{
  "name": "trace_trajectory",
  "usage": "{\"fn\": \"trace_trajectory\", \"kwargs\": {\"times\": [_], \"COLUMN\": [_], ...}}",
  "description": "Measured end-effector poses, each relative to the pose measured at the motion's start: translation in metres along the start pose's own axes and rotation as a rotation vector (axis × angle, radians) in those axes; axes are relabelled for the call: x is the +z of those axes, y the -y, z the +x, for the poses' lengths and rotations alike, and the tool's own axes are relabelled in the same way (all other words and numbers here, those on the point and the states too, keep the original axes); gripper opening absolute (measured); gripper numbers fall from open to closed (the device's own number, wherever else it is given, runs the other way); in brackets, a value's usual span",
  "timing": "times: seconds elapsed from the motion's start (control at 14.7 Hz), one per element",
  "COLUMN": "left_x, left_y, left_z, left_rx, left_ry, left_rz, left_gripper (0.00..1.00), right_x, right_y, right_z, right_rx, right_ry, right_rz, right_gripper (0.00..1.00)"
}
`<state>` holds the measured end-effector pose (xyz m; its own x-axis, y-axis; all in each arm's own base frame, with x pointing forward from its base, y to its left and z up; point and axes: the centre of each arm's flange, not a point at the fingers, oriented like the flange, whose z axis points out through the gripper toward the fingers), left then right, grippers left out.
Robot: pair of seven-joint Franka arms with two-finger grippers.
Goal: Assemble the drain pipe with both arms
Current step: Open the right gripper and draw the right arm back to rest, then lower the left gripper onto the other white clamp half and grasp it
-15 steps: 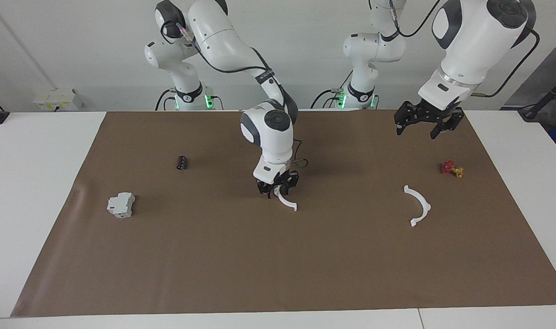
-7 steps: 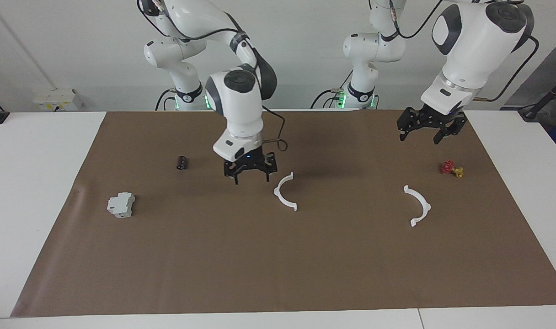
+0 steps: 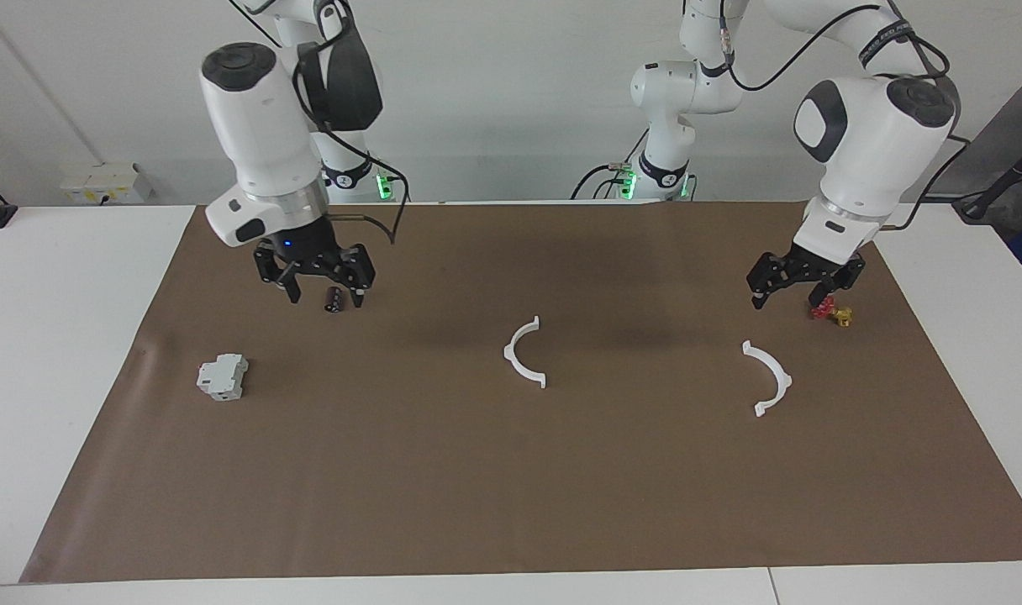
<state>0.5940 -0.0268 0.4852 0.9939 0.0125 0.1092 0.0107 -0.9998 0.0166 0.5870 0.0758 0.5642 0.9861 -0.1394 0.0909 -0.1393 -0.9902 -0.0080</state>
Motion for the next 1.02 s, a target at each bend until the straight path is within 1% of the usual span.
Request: {"fn": "trace_trajectory", "kwargs": {"times": [0.14, 0.34, 0.48, 0.61, 0.81, 1.02], "left_x": [0.033, 0.064, 0.078, 0.093, 0.126, 0.165], "left_y": [0.019, 0.050, 0.064, 0.065, 0.059, 0.060], "left_z": [-0.007, -0.018, -0.020, -0.019, -0.018, -0.025], "left_rx": [-0.045, -0.117, -0.236, -0.326, -0.370, -0.397], "left_ry": [-0.016, -0.041, -0.045, -0.043, -0.033, -0.034], "left_rz": [0.006, 0.017, 0.020, 0.023, 0.030, 0.039], "left_gripper": [1.00, 1.00, 1.00, 1.00, 1.00, 1.00], "right_x": [-0.015, -0.027, -0.028, -0.026, -0.021, -0.021], "right_y": [-0.040, -0.087, -0.111, -0.133, -0.149, -0.147], "right_z": [-0.007, -0.016, -0.019, -0.020, -0.022, -0.022], "right_rx": [-0.009, -0.028, -0.038, -0.041, -0.027, -0.023], "right_ry": [0.047, 0.098, 0.124, 0.143, 0.159, 0.158], "right_rz": [-0.010, -0.037, -0.050, -0.060, -0.061, -0.046], "right_gripper": [1.00, 1.00, 1.00, 1.00, 1.00, 1.00]}}
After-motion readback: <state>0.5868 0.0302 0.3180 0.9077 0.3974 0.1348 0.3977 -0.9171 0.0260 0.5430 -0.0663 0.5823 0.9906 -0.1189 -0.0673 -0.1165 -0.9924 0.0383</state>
